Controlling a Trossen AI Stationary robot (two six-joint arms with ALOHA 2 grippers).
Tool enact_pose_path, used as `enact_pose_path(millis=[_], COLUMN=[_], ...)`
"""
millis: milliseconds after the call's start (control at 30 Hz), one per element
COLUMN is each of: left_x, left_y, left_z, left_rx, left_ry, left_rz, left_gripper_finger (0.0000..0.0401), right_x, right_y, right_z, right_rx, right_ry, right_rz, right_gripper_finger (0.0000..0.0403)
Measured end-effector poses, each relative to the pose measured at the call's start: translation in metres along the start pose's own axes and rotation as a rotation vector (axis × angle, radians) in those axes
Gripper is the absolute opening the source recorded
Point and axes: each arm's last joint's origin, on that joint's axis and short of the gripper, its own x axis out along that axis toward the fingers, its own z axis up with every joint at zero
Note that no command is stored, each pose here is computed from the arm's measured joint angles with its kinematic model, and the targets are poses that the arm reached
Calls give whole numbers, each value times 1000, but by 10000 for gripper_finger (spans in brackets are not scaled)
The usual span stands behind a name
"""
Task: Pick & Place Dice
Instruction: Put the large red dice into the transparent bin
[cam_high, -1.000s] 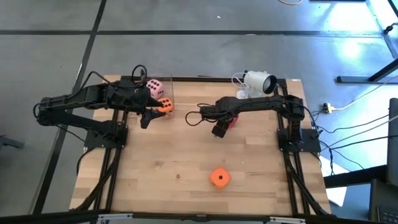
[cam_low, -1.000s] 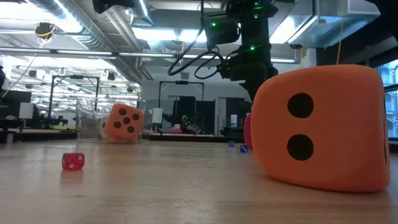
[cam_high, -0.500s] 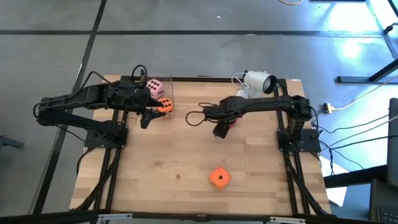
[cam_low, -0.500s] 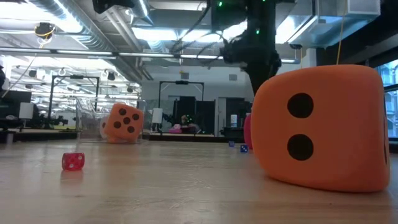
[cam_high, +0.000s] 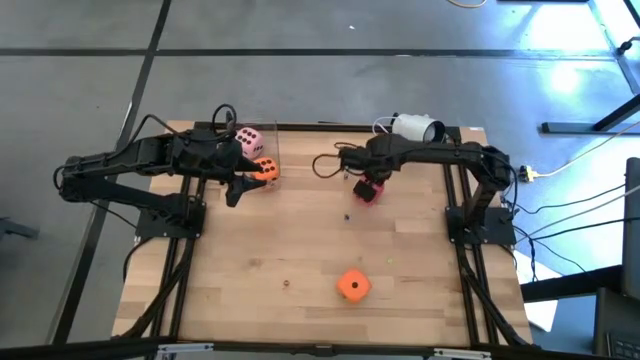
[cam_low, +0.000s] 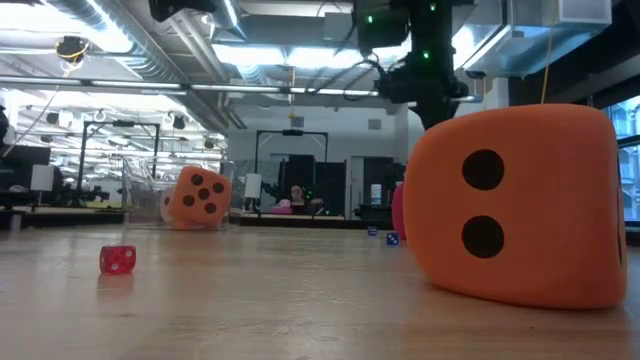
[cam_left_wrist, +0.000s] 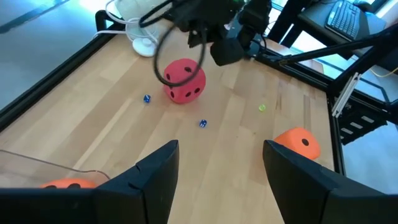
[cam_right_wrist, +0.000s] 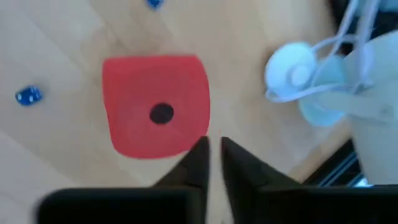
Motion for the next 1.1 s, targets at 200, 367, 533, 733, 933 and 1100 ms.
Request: enact_pose_path(millis=[200, 367, 533, 733, 933, 1100], left_x=[0, 0, 0, 0, 0, 0], left_y=[0, 0, 0, 0, 0, 0], left_z=[0, 0, 0, 0, 0, 0], left_rx=[5, 4, 3, 4, 4, 5], left_ry=[-1, -1, -1, -1, -1, -1], left_rz=[0, 0, -1, -1, -1, -1], left_gripper_finger=[225, 225, 225, 225, 225, 225], right_x=[17, 29, 50, 65, 67, 68], right_y=[-24, -39, -46, -41, -37, -35], right_z=[4, 6, -2, -4, 1, 3], right_rx=[23, 42, 52, 57, 76, 92], right_ry=[97, 144, 230, 224, 175, 152], right_rz=[72, 108, 121, 179, 231, 260], right_gripper_finger=[5, 3, 2, 1, 1, 0])
